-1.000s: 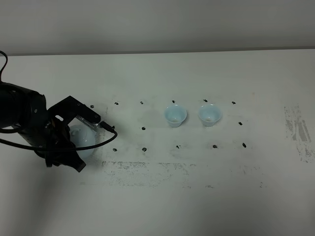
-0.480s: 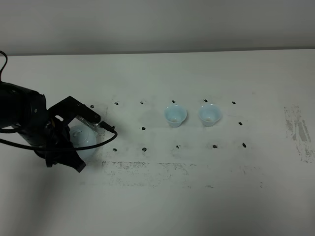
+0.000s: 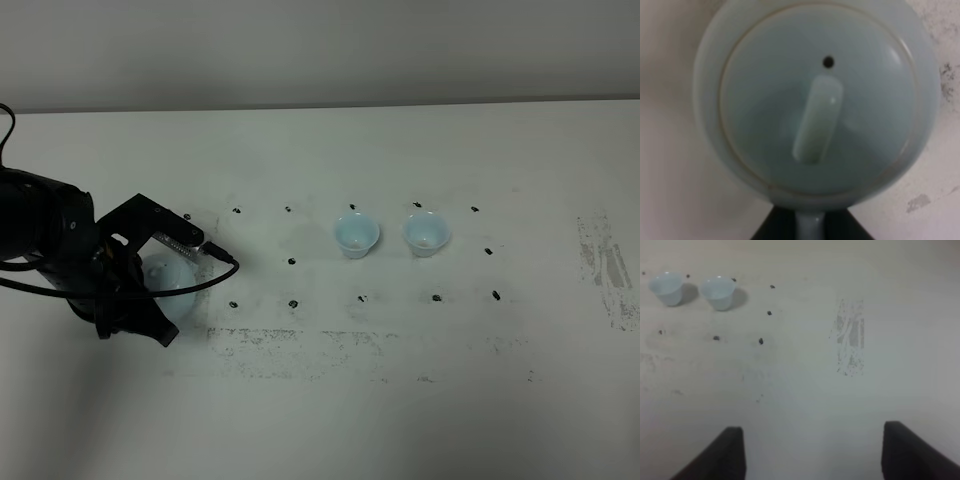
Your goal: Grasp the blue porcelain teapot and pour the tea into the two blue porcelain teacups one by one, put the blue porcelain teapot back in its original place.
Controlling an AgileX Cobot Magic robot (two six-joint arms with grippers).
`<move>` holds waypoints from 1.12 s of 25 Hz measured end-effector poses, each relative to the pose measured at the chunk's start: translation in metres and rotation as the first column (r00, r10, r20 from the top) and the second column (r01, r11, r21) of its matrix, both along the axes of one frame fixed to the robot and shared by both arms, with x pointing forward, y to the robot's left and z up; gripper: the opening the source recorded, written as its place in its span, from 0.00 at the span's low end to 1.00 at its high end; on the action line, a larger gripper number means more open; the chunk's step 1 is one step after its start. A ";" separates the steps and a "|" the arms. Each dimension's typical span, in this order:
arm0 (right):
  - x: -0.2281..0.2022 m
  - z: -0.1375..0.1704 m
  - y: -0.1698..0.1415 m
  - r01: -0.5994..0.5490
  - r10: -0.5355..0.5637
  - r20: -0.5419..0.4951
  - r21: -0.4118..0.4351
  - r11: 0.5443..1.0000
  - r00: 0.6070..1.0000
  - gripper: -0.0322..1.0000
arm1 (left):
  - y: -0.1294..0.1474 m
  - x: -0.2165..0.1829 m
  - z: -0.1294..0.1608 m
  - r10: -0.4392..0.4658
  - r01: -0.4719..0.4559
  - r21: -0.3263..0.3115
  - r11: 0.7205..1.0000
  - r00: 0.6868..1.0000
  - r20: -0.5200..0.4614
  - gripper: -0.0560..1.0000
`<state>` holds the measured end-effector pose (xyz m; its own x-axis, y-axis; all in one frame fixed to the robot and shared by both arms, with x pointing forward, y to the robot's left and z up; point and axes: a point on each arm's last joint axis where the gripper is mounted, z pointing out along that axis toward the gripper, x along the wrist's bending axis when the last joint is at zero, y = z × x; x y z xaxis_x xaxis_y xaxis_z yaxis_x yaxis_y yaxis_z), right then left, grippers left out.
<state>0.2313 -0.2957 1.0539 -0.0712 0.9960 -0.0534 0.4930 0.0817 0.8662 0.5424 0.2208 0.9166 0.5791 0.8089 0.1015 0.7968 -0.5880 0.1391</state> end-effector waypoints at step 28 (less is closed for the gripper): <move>0.000 0.000 0.000 0.000 0.000 0.000 0.000 1.000 1.000 0.57 | -0.008 -0.004 0.021 -0.002 0.003 -0.021 1.000 0.997 0.071 0.09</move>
